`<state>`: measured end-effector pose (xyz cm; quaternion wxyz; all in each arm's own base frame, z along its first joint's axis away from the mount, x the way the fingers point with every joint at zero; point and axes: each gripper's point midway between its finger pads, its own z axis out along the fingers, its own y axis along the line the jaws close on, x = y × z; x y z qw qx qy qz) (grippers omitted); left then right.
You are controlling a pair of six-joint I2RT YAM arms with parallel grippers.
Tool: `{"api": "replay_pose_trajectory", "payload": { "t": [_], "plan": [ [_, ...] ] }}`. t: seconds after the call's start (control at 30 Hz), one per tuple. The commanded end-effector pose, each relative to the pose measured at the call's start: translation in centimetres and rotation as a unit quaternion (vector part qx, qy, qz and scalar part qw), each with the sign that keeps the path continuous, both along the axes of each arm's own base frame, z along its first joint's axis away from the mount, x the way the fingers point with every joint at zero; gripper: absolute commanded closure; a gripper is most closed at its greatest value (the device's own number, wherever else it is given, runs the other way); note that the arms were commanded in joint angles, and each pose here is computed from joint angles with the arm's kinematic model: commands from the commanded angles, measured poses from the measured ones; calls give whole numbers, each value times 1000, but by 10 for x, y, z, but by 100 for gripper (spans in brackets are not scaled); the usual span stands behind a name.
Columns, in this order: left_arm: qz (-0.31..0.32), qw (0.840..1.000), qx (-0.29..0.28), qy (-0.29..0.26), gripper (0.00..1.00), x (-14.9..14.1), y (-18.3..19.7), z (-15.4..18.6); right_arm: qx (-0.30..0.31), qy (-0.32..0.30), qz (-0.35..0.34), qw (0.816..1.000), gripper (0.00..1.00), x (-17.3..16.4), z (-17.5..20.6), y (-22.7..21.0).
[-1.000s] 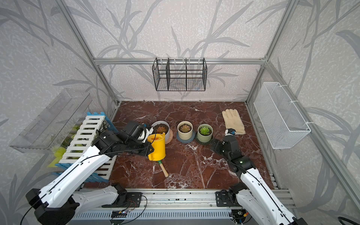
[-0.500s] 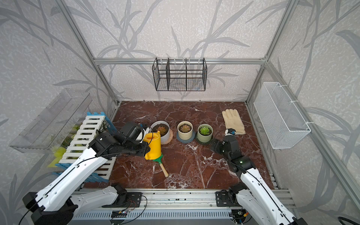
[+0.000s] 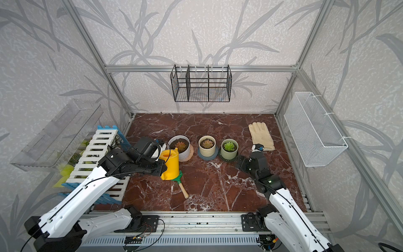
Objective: Water the succulent around the soil edge
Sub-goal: Water the soil of the potted plant with water.
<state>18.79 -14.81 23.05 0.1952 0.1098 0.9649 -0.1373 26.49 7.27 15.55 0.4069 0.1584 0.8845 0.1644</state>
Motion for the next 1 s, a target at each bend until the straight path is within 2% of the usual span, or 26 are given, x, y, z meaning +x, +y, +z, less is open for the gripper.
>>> {"api": "replay_pose_trajectory", "payload": {
  "t": [0.0,0.23,0.53,0.97],
  "plan": [
    [-19,999,-43,-15,100,0,-13,9,2,-12,-4,1000,13,2,3,-1],
    [-37,997,-71,-15,100,-3,-25,4,1,-11,-5,1000,13,3,2,-2],
    [-24,998,-48,-16,100,-5,-13,2,0,-9,-5,1000,13,3,1,-2],
    [1,999,-17,-51,100,4,2,13,2,-8,-3,1000,13,3,1,0]
  ]
}}
